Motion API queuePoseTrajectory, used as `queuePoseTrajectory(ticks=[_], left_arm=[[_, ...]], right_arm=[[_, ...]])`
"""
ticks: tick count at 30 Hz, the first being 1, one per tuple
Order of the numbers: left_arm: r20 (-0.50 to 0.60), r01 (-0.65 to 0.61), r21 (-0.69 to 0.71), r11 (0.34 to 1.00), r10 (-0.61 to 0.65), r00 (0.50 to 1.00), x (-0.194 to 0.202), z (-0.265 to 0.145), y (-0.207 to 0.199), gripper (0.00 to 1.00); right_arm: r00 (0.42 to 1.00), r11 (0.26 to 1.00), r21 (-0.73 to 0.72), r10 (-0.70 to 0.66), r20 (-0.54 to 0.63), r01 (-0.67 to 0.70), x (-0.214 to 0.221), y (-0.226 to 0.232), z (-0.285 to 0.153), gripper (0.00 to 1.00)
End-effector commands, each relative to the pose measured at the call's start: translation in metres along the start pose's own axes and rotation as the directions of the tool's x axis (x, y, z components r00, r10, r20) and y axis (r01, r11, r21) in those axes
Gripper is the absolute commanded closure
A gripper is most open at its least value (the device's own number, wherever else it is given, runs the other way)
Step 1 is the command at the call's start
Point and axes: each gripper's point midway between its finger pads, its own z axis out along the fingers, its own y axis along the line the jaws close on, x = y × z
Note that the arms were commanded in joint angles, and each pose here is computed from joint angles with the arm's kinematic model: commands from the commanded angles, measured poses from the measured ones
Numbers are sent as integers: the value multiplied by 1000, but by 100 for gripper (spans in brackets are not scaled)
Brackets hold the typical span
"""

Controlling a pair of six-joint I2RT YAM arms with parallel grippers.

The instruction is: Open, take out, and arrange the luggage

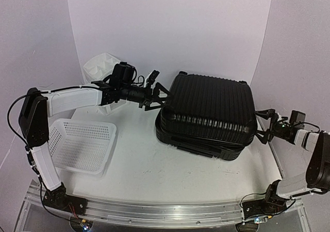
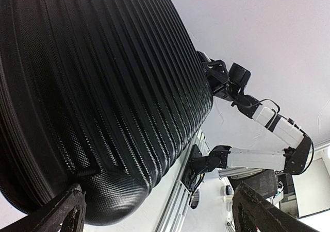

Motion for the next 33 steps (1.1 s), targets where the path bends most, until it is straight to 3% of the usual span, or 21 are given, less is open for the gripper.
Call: queuePoseTrajectory(ticks=[1,4,7,10,11,13,16,18,25,29,33], left_arm=[[85,-40,-40,998,44,995,-10,-12,-6,1],[170,-26,-157,987,53,984,-16,-35,17,6],[200,9,-240,971,41,979,-15,-50,46,28],[180,31,-331,943,31,983,-7,-50,74,36],[167,38,-341,939,21,986,-3,-47,81,38],[139,48,-361,931,3,990,4,-39,92,46],[94,32,-378,925,4,996,14,-26,99,50],[76,20,-382,924,10,997,17,-20,101,53],[31,6,-358,934,6,999,21,2,95,52],[-3,-34,-294,955,35,999,21,17,67,52],[32,-65,-247,967,75,997,4,11,35,51]], right_arm=[[989,994,99,33,144,-47,-25,-30,-8,2],[986,934,358,-54,156,-5,-21,-60,-27,2],[982,880,473,-131,135,52,-20,-68,-40,2],[981,863,500,-150,125,68,-17,-71,-44,6],[980,858,509,-153,124,70,-16,-73,-45,9],[981,849,522,-160,108,81,-13,-78,-46,26],[988,870,482,-144,49,103,-6,-78,-37,52],[992,886,451,-126,13,107,0,-78,-29,58],[992,964,261,-25,-124,57,31,-72,-2,61],[990,984,160,-58,-129,78,39,-46,-2,62],[990,990,85,-103,-92,111,47,-12,-4,61]])
